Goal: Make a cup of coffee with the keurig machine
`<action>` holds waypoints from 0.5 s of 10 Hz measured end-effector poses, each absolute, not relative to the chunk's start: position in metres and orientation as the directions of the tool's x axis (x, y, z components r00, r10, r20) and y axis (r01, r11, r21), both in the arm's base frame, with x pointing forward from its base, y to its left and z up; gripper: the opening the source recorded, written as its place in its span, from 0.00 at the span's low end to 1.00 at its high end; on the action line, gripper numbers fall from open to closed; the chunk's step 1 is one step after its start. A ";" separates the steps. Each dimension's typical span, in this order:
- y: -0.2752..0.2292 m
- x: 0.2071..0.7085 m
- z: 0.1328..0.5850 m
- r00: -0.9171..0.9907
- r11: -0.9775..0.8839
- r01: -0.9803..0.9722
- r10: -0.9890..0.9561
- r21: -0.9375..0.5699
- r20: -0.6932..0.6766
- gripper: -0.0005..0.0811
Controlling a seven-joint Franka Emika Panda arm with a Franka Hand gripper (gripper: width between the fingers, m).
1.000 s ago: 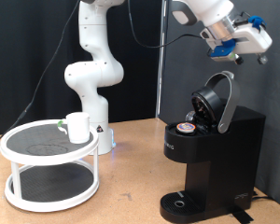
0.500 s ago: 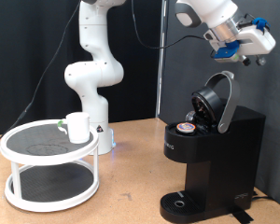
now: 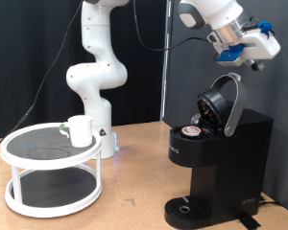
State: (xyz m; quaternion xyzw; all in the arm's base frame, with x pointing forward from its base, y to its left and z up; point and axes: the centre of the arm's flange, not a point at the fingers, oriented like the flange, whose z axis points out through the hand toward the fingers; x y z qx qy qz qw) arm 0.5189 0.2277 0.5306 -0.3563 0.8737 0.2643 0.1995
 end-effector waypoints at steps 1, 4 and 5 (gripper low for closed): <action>0.223 0.519 0.526 -0.676 0.614 -0.721 -0.520 0.321 -0.522 0.01; 0.209 0.520 0.512 -0.694 0.629 -0.705 -0.518 0.327 -0.499 0.01; 0.205 0.519 0.508 -0.693 0.629 -0.706 -0.523 0.325 -0.496 0.12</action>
